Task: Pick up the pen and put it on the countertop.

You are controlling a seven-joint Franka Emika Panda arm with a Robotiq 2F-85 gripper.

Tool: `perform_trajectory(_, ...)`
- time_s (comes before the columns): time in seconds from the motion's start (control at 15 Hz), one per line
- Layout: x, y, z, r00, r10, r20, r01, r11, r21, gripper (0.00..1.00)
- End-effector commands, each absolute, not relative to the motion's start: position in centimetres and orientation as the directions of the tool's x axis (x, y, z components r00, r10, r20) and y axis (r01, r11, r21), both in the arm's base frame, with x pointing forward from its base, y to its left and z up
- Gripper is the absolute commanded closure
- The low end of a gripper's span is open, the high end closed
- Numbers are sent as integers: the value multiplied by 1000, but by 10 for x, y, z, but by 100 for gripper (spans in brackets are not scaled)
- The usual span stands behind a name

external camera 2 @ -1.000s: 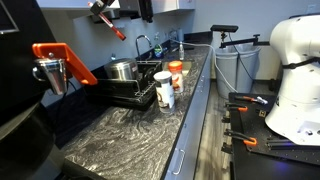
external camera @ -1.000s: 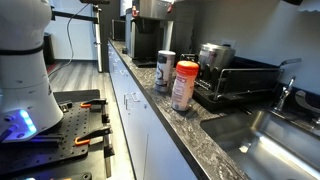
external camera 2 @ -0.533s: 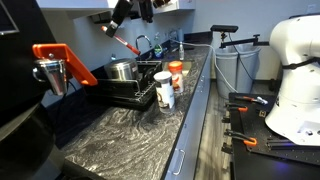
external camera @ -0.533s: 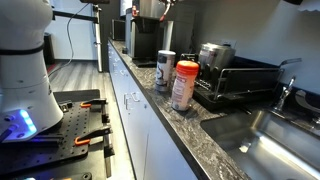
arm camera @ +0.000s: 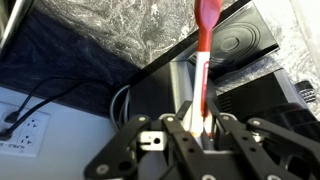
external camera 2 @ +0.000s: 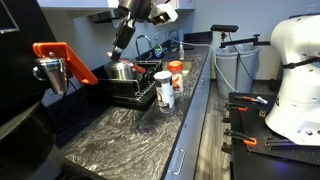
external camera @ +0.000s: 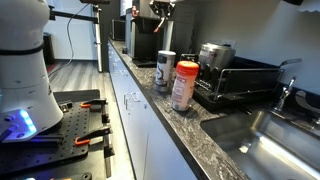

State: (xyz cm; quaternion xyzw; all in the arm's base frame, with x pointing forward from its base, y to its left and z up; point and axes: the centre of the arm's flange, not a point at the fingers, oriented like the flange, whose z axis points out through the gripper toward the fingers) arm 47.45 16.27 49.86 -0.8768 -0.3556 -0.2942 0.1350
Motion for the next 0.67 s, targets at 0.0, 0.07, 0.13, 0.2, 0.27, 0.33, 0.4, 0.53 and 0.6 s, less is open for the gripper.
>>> perform_trajectory(0.0,475,164,497,575,546,609,703,-711,-28,83)
perform_trajectory(0.07,476,164,497,576,546,608,703,-711,-27,83)
perform_trajectory(0.13,476,163,497,576,545,609,702,-712,-27,83)
perform_trajectory(0.2,477,163,497,577,544,609,701,-713,-27,83)
perform_trajectory(0.27,477,162,498,577,544,610,700,-713,-27,83)
perform_trajectory(0.33,478,164,494,574,548,608,709,-704,-36,96)
perform_trajectory(0.4,480,168,488,579,552,600,712,-701,-43,96)
perform_trajectory(0.53,484,178,475,589,564,578,721,-691,-59,96)
perform_trajectory(0.6,486,184,466,595,573,563,725,-686,-68,96)
